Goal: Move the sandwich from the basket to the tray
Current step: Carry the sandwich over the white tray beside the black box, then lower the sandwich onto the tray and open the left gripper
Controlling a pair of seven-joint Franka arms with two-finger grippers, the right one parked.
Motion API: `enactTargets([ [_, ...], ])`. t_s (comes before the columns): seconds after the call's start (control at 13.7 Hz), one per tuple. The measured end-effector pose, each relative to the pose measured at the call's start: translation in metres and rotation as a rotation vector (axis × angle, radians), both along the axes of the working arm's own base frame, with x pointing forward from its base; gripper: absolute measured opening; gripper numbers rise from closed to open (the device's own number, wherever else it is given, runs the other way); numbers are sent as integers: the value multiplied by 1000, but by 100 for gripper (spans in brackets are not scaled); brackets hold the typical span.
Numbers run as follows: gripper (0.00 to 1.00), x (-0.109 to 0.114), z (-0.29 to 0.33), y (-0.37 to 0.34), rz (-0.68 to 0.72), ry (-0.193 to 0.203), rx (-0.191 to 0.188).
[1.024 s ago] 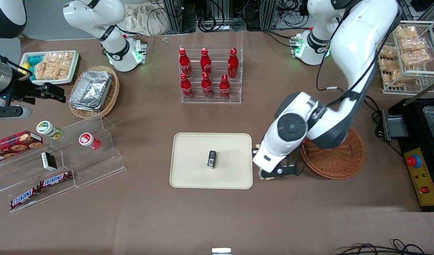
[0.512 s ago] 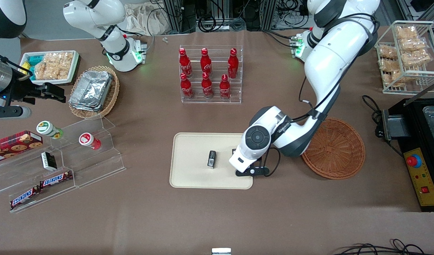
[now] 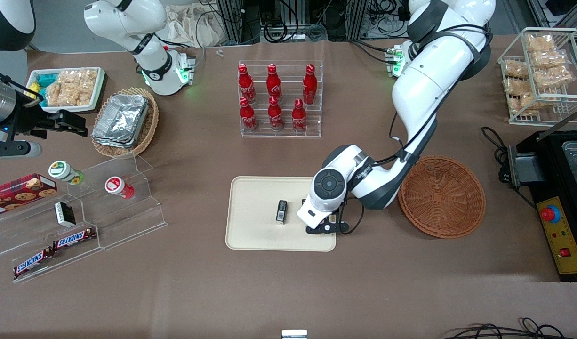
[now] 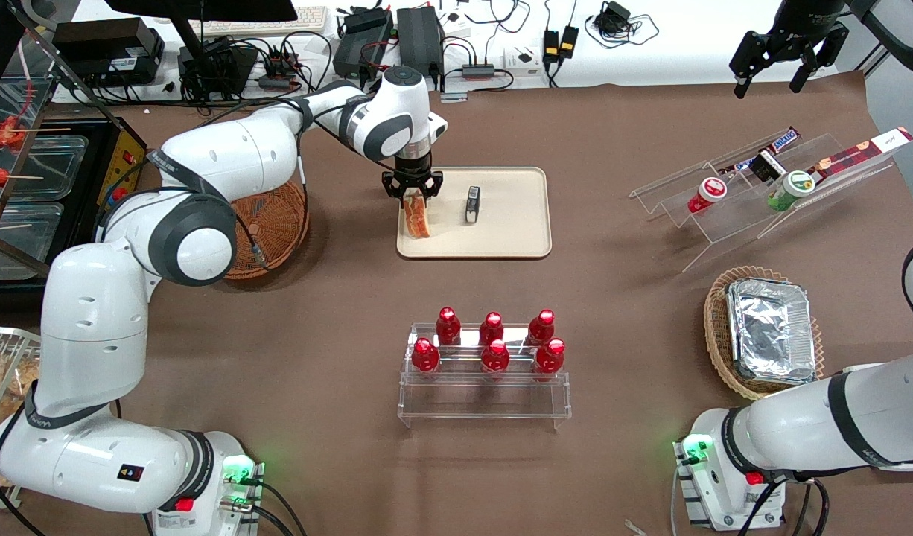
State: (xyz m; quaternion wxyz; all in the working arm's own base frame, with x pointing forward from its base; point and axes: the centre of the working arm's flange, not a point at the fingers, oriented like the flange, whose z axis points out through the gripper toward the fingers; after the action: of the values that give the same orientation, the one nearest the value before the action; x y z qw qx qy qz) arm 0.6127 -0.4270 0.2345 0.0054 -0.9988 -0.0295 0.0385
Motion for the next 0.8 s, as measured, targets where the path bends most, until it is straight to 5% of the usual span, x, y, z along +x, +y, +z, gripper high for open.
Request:
enactTargets([
  [0.29, 100, 15, 24, 7, 22, -44, -9],
  [0.44, 100, 25, 58, 25, 36, -73, 35],
  [0.66, 98, 27, 126, 65, 17, -66, 161],
  [0.8, 99, 30, 166, 88, 29, -97, 194],
])
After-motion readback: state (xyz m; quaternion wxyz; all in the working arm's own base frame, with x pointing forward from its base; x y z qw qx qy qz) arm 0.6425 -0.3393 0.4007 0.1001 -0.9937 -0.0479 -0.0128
